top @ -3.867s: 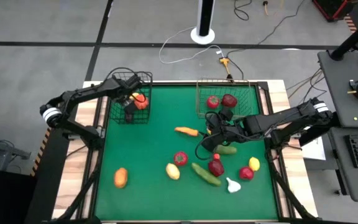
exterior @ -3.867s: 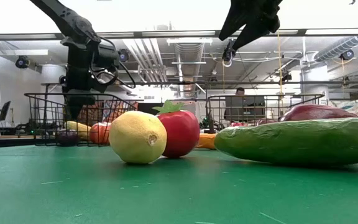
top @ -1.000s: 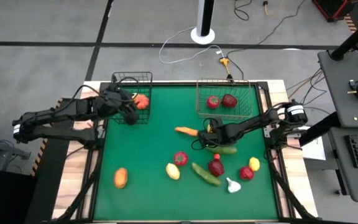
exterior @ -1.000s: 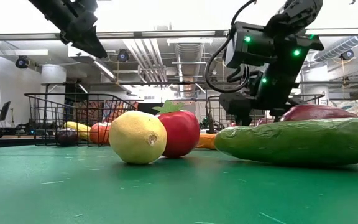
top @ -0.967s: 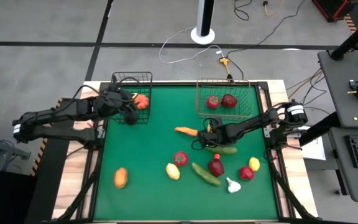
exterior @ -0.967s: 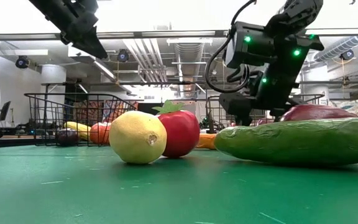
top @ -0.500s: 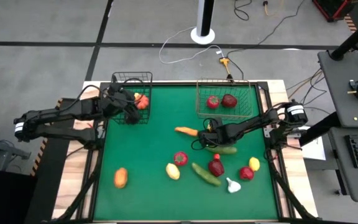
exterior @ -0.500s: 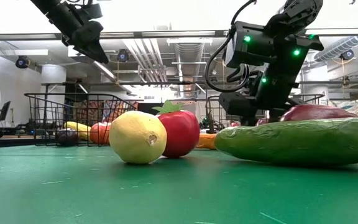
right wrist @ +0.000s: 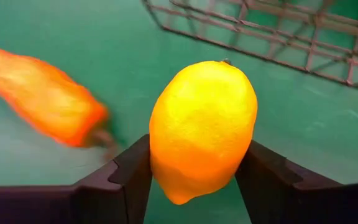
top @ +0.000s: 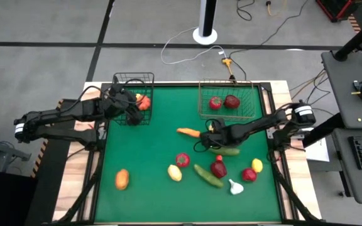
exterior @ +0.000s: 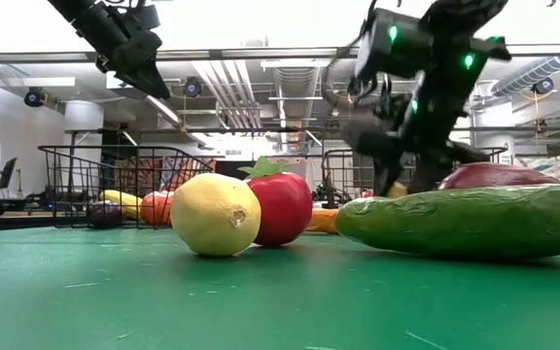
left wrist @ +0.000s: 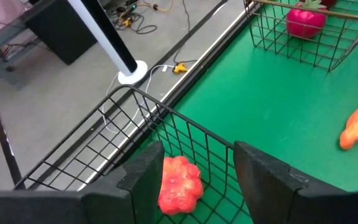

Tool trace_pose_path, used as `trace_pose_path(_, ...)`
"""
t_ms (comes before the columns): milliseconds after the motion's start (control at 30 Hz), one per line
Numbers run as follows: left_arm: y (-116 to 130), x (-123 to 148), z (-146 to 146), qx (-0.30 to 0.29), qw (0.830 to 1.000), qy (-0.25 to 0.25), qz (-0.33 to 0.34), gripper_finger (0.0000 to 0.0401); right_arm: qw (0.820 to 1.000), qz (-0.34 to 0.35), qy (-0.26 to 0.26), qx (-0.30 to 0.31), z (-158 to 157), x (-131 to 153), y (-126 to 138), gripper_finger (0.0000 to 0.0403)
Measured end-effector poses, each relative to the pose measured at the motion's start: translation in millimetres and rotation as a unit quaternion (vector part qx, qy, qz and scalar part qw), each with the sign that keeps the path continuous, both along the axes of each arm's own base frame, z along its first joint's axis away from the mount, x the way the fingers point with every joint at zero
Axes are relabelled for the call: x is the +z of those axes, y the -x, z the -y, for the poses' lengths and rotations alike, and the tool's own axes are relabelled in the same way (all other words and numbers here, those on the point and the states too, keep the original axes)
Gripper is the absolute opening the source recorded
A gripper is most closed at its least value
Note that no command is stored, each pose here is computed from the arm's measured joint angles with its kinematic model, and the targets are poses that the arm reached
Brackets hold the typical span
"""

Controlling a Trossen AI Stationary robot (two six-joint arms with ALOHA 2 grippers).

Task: Sort produce into baskets
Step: Put the top yellow lemon into the right wire basket

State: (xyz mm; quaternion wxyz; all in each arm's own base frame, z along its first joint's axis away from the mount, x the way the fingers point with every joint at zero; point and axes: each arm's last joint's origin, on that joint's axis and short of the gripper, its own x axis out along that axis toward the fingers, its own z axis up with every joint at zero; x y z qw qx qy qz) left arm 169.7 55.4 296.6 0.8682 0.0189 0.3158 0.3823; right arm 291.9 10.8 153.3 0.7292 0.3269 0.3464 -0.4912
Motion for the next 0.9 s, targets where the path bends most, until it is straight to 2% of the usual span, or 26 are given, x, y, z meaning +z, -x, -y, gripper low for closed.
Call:
trace_pose_path(300,-1.9,-1.5,6.2,-0.013,1.0,0.006,0.004,0.0178,0.994,0.068,0.021,0.083,-12.6,58.5,-11.1,0.0192)
trace_pose_path(533,-4.4,-4.7,16.0,-0.035,0.999,0.015,0.008,0.0178,0.982,0.095,0.063,0.152,-10.6,111.8,-29.2,0.0193)
trace_pose_path(733,-5.4,-11.5,24.1,-0.047,0.998,0.028,0.009,0.0178,0.982,0.051,0.095,0.154,18.4,155.5,-29.7,0.0194)
trace_pose_path(900,-5.9,-17.3,30.6,-0.054,0.998,0.041,0.012,0.0178,0.991,-0.028,0.087,0.102,61.6,177.6,-11.5,0.0194)
